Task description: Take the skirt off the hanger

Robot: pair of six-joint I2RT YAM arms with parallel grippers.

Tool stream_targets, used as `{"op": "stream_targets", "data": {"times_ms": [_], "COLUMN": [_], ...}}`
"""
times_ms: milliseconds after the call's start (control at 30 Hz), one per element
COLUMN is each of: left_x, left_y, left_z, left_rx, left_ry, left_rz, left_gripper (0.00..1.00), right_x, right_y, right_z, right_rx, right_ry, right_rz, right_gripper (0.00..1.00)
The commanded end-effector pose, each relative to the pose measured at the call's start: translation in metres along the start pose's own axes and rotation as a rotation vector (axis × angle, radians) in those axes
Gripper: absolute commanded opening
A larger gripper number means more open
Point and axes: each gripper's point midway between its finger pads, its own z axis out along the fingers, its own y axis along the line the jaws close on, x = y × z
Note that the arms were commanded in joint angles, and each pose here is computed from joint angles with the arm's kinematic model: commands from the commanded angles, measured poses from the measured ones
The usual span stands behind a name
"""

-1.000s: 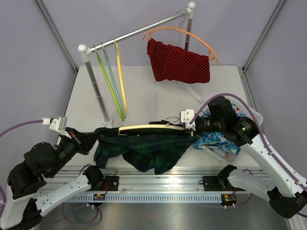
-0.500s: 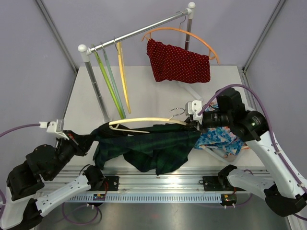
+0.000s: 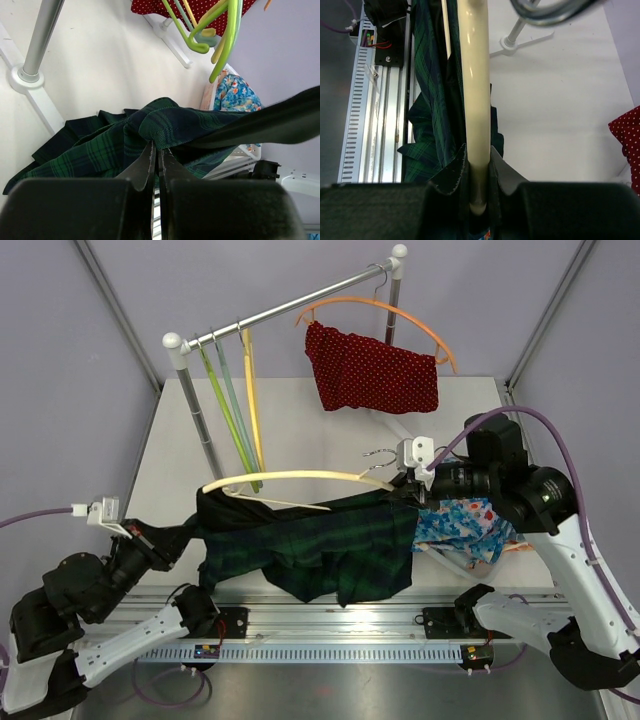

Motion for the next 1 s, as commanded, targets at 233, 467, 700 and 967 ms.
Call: {"op": "stream_targets", "data": {"times_ms": [233, 467, 700, 967], "left_x": [-0.033, -0.034, -0.033, -0.007], "left_y": [0.080, 0.085, -0.023, -0.104], "left_z": [-0.018, -0.024, 0.020, 0.071], "left_rx": [-0.367, -0.322, 0.080, 0.266], "left_ry": [-0.181, -0.191, -0.168, -0.031], "left_rz": [0.083, 0.044, 0.127, 0.328], "left_gripper": [0.00, 0.00, 0.00, 0.00], "right_x": [0.014, 0.001, -0.001, -0.041], "right_y": [-0.048, -0.053, -0.049, -0.079], "right_z": [-0.049, -0.053, -0.019, -0.002], "right_rx": [0.328, 0.313, 0.149, 0.097], "right_ry": [0.118, 0.074, -0.031, -0.142], "right_rz": [0.066, 0.093, 0.199, 0.295], "right_gripper": [0.00, 0.00, 0.00, 0.00]}}
